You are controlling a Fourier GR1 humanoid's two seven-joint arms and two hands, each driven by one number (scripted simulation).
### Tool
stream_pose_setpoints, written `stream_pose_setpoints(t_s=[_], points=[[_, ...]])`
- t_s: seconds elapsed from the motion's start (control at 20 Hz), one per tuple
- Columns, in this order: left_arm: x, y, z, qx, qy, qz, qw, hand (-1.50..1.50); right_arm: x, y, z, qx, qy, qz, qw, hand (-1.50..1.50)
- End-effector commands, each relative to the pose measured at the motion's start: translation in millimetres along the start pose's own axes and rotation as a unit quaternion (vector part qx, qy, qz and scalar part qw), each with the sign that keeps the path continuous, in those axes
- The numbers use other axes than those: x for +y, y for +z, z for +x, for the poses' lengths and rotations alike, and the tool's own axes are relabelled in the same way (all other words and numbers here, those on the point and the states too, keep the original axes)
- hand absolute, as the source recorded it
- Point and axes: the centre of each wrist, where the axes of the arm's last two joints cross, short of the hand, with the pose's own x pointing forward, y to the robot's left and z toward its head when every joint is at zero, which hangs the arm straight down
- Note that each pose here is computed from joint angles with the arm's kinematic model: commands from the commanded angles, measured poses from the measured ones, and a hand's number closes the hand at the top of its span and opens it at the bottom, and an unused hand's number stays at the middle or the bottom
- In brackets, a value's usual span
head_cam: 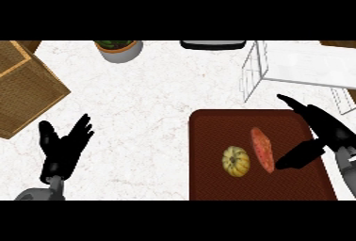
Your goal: Pick the sweet potato from the tray and place it in the tiered shelf
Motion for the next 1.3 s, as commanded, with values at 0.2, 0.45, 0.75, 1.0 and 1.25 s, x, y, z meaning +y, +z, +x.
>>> stream_pose_setpoints(t_s=[0.2,0.45,0.75,1.0,1.25], points=[[-11,-9,2,-0.003,-0.005,0.005,1.0,0.0,23,2,-8,0.047,0.028,-0.013,0.998,-1.5],[-6,3,13,-0.001,0.0,0.014,0.9999,0.0,38,5,3,0.057,0.045,-0.027,0.997,-1.5],[-1,-6,-5,-0.001,-0.004,-0.002,1.0,0.0,54,-19,-12,0.054,0.033,-0.029,0.998,-1.5],[-10,-9,13,-0.001,0.007,0.005,1.0,0.0,61,-24,-14,0.079,0.066,-0.03,0.994,-1.5],[12,-5,-2,0.007,0.007,0.002,1.0,0.0,71,-29,-1,0.088,0.083,-0.044,0.992,-1.5]])
